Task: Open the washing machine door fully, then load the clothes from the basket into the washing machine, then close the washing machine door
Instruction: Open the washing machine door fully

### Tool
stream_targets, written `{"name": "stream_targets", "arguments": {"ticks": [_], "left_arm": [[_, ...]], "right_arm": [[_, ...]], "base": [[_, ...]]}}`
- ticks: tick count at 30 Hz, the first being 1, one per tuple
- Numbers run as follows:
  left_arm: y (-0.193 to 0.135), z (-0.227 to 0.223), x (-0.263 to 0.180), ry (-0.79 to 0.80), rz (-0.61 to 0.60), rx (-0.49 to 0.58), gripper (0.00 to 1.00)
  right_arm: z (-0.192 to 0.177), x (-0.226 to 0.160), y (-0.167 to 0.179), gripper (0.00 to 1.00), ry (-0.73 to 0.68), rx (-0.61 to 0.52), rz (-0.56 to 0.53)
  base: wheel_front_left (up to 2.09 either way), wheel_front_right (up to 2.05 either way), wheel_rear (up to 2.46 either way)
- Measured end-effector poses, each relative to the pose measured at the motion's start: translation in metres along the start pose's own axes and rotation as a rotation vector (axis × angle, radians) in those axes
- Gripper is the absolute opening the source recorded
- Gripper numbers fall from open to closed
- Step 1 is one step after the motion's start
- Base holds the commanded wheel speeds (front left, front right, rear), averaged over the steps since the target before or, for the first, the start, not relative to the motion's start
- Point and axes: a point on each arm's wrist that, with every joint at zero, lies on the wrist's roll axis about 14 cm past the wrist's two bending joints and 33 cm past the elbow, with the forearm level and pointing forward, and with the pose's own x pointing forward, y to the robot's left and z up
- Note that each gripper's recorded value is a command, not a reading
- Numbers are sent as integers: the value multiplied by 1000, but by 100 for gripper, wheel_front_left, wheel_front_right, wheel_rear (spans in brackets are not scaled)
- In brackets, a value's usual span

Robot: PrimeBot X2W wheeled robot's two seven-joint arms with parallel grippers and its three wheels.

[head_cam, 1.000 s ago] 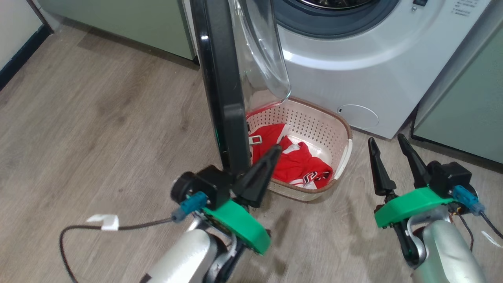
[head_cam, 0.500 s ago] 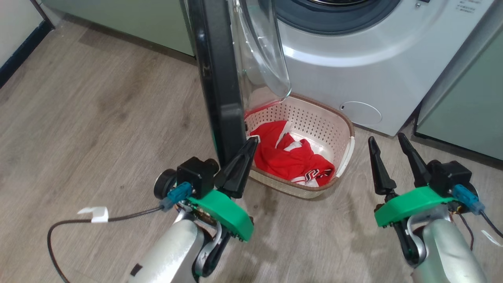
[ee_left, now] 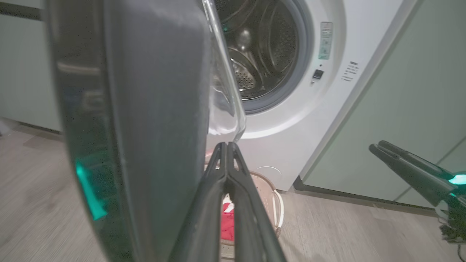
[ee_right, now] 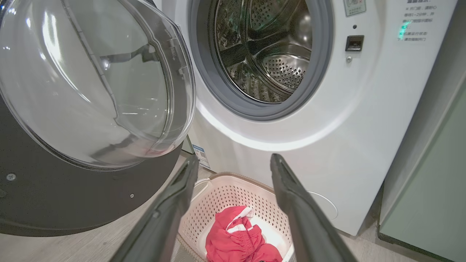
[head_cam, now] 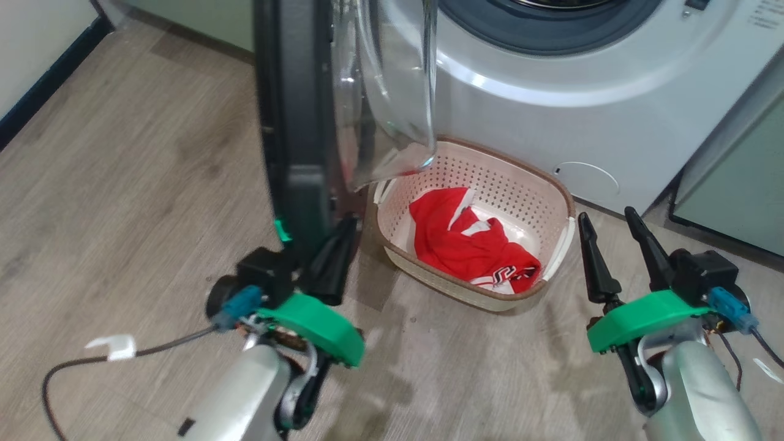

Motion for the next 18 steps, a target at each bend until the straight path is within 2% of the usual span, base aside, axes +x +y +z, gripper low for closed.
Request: {"name": "stream_targets", "arguments": {"ticks": [2, 18], "left_arm": [[22, 0, -7, 3, 70, -1, 0], [111, 8, -28, -5, 329, 21, 0]], "right_arm": [[-1, 4, 5, 100, 1, 0, 14], [-4, 13, 11, 100, 5, 8, 40]], "base": [[0, 0, 0], [0, 0, 0]]}}
